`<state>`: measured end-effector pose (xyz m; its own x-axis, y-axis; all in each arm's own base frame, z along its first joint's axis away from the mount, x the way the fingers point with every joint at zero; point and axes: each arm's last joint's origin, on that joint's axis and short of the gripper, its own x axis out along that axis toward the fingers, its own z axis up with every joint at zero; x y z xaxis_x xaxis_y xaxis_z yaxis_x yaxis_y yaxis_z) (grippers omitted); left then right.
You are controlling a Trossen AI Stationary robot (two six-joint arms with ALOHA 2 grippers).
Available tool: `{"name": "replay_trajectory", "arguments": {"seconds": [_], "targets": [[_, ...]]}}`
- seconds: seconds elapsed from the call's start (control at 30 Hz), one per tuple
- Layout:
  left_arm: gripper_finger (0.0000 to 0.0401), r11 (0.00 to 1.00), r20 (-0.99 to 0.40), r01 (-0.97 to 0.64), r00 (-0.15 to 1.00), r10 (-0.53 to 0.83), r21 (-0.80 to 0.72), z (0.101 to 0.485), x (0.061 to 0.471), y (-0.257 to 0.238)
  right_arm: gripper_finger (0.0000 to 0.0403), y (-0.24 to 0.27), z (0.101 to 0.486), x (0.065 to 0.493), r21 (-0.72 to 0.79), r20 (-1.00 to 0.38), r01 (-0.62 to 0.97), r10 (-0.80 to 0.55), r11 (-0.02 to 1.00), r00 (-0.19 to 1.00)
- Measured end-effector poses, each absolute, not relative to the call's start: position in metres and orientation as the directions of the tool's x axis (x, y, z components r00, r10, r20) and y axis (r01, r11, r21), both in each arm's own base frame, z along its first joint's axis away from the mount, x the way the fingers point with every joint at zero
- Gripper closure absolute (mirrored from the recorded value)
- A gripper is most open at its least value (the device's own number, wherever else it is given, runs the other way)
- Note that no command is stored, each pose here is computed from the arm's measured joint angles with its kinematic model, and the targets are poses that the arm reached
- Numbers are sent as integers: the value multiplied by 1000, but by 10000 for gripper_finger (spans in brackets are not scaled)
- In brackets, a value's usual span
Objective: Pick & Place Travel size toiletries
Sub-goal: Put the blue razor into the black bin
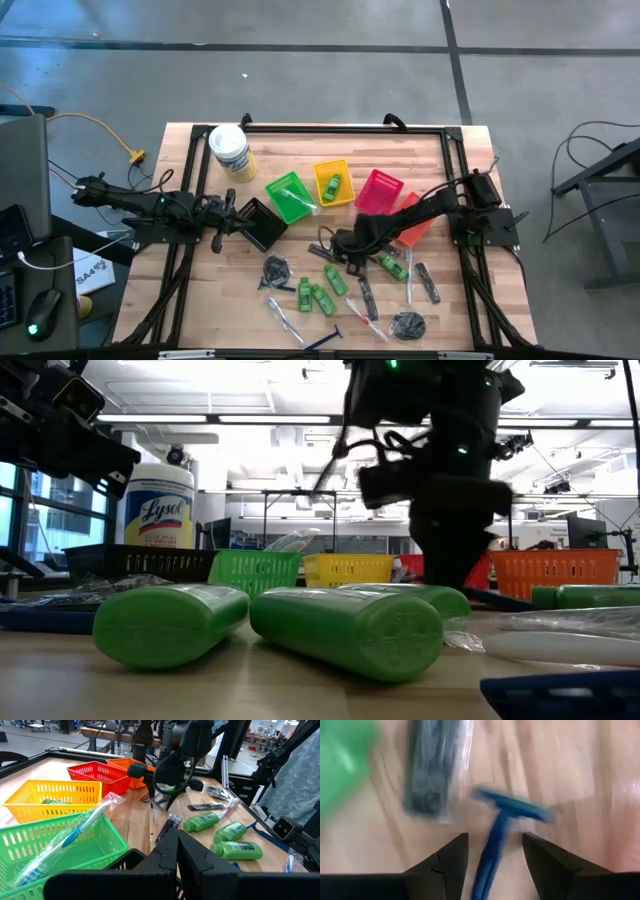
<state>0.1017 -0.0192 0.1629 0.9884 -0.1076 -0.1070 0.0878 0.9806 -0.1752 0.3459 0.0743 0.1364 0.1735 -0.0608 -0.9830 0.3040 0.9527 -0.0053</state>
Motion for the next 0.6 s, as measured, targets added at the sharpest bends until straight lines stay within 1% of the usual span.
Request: {"name": "replay_trajectory", "arguments": {"seconds": [0.1, 0.17, 0.4, 0.6], "targets": [[401, 981, -107, 87, 988, -107, -175, 163, 102, -19, 222, 74, 137, 346, 35, -983, 478, -56, 878, 174], [401, 981, -107, 88, 988, -107, -175, 163, 102, -19, 222, 76, 137, 346, 51, -983, 521, -49, 852, 177], [401, 981, -107, 87, 988, -107, -175, 163, 102, -19, 222, 84, 137, 344, 53, -984, 499, -42, 865, 176], [401, 981, -107, 87, 988, -107, -175, 163, 102, -19, 222, 91, 137, 340, 38, -988, 407, -28, 912, 155]]}}
